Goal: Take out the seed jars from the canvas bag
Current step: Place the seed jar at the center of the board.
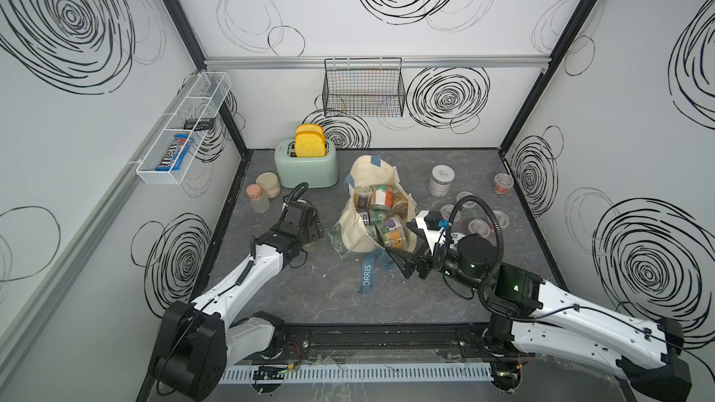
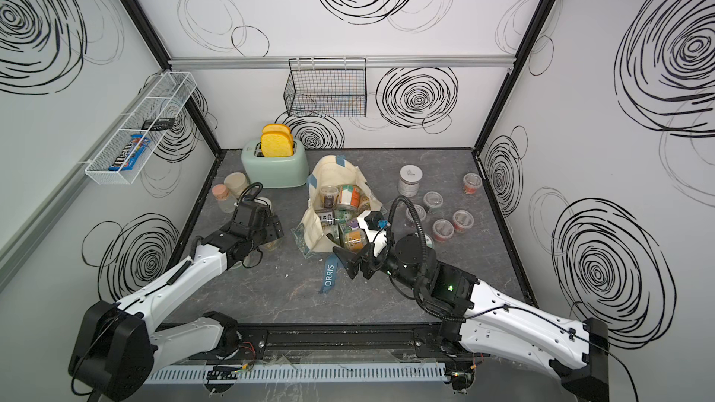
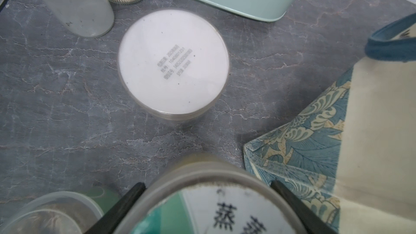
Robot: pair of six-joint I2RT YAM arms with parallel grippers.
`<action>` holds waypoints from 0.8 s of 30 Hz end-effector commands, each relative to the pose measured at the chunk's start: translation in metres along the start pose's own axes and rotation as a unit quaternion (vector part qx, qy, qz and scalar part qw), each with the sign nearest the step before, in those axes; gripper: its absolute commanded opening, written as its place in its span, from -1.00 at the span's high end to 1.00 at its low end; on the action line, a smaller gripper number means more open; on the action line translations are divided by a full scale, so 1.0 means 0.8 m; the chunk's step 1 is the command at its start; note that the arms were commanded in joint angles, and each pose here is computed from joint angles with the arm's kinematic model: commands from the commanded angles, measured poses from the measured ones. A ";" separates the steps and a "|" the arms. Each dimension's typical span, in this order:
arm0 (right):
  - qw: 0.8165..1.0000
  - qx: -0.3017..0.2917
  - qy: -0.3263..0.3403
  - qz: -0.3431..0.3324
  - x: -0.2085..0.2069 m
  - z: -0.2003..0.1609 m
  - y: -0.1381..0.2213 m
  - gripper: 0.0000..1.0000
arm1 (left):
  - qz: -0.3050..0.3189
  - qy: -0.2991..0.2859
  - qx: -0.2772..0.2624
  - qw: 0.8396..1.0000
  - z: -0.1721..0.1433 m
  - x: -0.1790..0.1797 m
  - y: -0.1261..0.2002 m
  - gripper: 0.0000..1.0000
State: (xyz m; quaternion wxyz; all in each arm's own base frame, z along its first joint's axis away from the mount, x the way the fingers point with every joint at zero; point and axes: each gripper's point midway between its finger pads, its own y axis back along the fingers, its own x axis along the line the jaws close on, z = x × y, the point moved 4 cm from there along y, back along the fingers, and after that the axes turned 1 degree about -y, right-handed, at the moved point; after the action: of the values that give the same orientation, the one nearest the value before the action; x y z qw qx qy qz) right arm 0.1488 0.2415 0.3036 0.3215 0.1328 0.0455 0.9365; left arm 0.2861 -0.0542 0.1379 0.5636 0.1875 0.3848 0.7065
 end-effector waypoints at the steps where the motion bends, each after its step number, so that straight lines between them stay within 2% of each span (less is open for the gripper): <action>1: 1.000 0.002 -0.007 -0.001 -0.002 -0.003 0.005 -0.95 | 0.011 0.021 -0.033 0.999 0.010 0.001 -0.006 -0.67; 8: 1.000 0.002 -0.010 -0.003 -0.004 -0.003 0.006 -0.95 | 0.044 0.016 -0.023 0.999 0.006 0.007 -0.015 -0.79; 14: 1.000 0.000 -0.014 -0.001 -0.003 -0.003 0.007 -0.95 | 0.046 0.017 -0.020 0.999 0.009 0.005 -0.013 -0.99; 17: 1.000 0.000 -0.015 0.000 -0.003 -0.003 0.007 -0.95 | 0.044 0.016 -0.021 0.999 0.014 0.003 -0.007 -0.92; 24: 1.000 0.000 -0.022 0.004 -0.001 -0.002 0.005 -0.95 | 0.029 0.021 -0.045 0.998 0.041 -0.003 0.024 -0.91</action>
State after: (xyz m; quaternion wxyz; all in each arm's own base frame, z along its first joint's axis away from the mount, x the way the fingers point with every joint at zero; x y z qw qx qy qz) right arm 0.1474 0.2391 0.3027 0.3215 0.1455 0.0430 0.9347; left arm 0.2944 -0.0489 0.1470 0.5378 0.1862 0.3734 0.7325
